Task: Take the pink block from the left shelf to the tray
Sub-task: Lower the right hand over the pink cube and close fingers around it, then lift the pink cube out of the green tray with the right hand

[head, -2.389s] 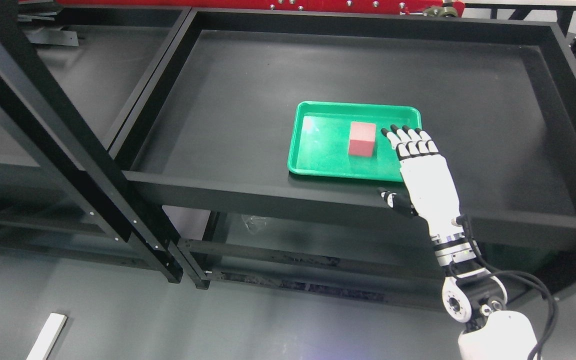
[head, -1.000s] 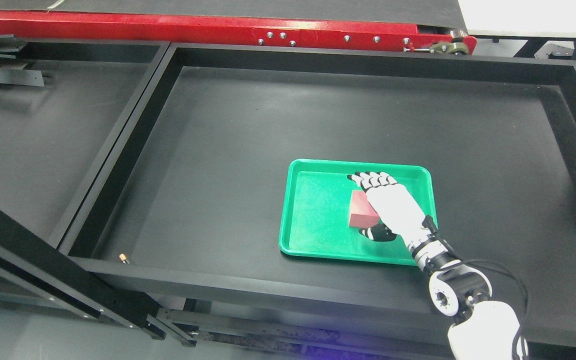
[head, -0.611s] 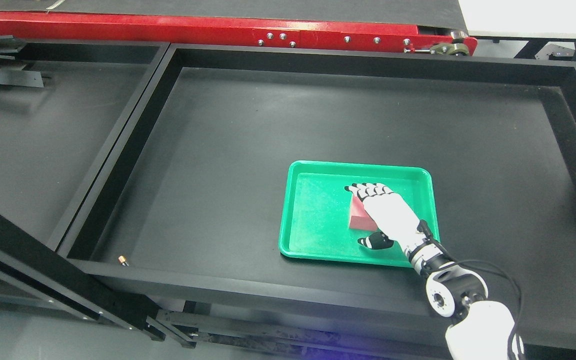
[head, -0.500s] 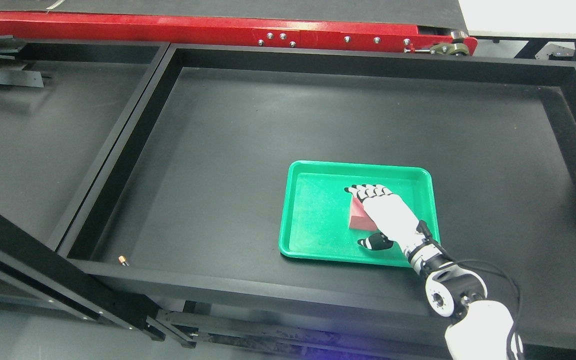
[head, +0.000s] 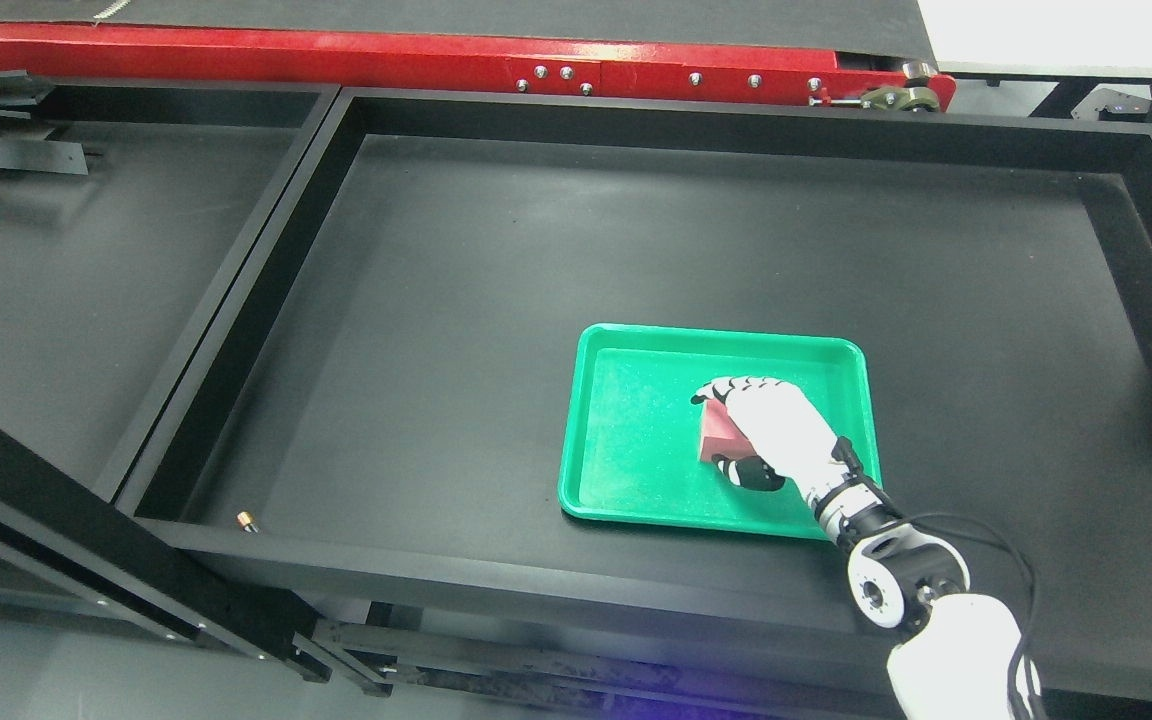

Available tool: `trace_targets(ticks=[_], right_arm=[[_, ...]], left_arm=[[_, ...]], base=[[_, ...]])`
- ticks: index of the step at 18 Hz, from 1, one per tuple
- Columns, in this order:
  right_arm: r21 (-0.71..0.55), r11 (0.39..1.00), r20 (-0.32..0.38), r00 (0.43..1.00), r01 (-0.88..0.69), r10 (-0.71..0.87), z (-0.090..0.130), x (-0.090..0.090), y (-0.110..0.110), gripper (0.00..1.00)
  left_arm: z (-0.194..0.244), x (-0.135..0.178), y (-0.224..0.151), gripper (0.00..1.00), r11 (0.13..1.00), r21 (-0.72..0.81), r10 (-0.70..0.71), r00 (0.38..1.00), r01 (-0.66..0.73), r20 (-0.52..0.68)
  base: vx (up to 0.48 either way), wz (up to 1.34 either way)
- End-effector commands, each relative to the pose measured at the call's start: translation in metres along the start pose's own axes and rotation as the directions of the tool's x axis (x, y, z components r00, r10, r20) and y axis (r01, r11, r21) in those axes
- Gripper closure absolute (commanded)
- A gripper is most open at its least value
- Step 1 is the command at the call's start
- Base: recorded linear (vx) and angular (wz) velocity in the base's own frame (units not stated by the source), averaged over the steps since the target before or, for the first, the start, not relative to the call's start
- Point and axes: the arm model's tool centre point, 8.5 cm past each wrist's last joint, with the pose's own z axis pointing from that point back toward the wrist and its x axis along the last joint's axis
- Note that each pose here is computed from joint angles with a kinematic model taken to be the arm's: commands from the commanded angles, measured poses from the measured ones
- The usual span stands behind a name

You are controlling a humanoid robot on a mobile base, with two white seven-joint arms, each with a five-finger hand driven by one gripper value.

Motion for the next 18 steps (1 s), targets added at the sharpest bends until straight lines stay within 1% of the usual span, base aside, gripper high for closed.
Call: trace_targets(ticks=[1, 4, 6, 8, 10, 14, 16, 18], right_arm=[[0.026, 1.0, 0.022, 1.0, -0.01, 0.009, 0.002, -0.006, 0.006, 0.96], [-0.015, 1.0, 0.02, 1.0, -0.005, 0.005, 0.002, -0.008, 0.001, 0.97], [-0.064, 0.998, 0.018, 1.0, 0.013, -0.012, 0.005, -0.011, -0.008, 0.97], [-0.145, 0.989, 0.035, 0.999, 0.037, -0.032, 0.008, -0.012, -0.027, 0.97], [-0.244, 0.968, 0.069, 0.997, 0.059, -0.044, 0.015, -0.014, -0.051, 0.97], [-0.384, 0.912, 0.123, 0.987, 0.144, -0.104, 0.032, -0.024, -0.084, 0.97], [-0.412, 0.897, 0.135, 0.984, 0.16, -0.113, 0.036, -0.026, -0.091, 0.97], [-0.412, 0.897, 0.134, 0.984, 0.161, -0.116, 0.037, -0.027, -0.09, 0.97]], left_arm=[[-0.001, 0.025, 0.009, 0.0, 1.0, 0.014, 0.008, 0.999, -0.009, 0.047], [-0.001, 0.026, 0.009, 0.0, 1.0, 0.014, 0.009, 0.999, -0.009, 0.048], [-0.001, 0.025, 0.009, 0.0, 1.0, 0.014, 0.008, 0.999, -0.009, 0.047], [-0.001, 0.025, 0.009, 0.0, 1.0, 0.014, 0.008, 0.999, -0.009, 0.047], [-0.001, 0.025, 0.009, 0.0, 1.0, 0.014, 0.008, 0.999, -0.009, 0.047], [-0.001, 0.025, 0.009, 0.0, 1.0, 0.014, 0.008, 0.999, -0.009, 0.047], [-0.001, 0.025, 0.009, 0.0, 1.0, 0.014, 0.008, 0.999, -0.009, 0.047], [-0.001, 0.025, 0.009, 0.0, 1.0, 0.014, 0.008, 0.999, -0.009, 0.047]], base=[[0.0, 0.0], [0.0, 0.0], [0.0, 0.0], [0.0, 0.0], [0.0, 0.0], [0.0, 0.0], [0.0, 0.0], [0.0, 0.0]])
